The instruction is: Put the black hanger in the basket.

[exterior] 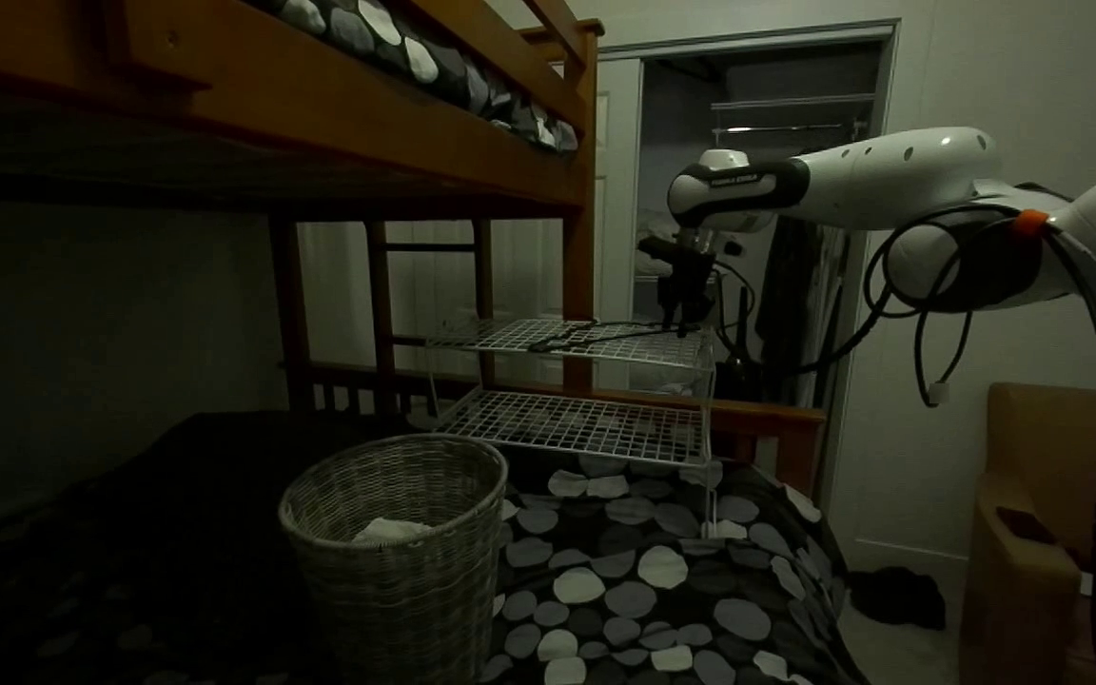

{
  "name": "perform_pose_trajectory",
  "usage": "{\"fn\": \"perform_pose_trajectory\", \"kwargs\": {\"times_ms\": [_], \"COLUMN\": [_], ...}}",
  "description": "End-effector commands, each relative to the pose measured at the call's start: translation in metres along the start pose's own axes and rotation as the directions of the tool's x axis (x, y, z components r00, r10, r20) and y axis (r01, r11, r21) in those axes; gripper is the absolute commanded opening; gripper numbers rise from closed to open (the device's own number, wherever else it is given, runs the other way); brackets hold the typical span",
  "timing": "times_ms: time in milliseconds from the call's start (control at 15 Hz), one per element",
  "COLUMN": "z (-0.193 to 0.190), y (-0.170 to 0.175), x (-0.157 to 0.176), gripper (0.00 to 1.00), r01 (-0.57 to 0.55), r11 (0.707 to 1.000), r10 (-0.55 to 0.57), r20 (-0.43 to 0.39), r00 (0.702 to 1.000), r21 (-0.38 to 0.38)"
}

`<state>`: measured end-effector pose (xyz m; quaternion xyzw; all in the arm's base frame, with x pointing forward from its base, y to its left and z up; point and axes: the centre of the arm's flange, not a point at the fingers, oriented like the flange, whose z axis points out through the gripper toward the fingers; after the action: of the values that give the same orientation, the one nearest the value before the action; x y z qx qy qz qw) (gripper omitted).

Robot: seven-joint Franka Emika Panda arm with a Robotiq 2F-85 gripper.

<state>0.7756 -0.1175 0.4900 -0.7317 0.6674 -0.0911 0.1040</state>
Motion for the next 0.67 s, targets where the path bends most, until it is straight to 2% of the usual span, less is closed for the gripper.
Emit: {"fn": "perform_pose_trajectory", "kwargs": {"times_ms": [0, 67, 200, 333, 467, 600], "z": [0.005, 0.004, -0.001, -0.009, -0.013, -0.015], "y": [-0.029, -0.030, -0.031, -0.032, -0.035, -0.037], "x": [0.017, 0.020, 0.022, 0.023, 0.026, 0.030], "gripper": [0.23, 0.23, 0.30, 0.52, 0.60, 0.64], "r01": [-0.055, -0.064, -0.069, -0.073, -0.082, -0.095], "r11": [0.998, 0.998, 0.998, 0.997, 0.996, 0.995], "r10": [0.055, 0.064, 0.069, 0.072, 0.081, 0.093], "r20": [0.024, 0.024, 0.027, 0.037, 0.040, 0.058], "r00": [0.998, 0.998, 0.997, 0.997, 0.996, 0.994], "r21": [-0.019, -0.015, 0.003, 0.019, 0.029, 0.032]}}
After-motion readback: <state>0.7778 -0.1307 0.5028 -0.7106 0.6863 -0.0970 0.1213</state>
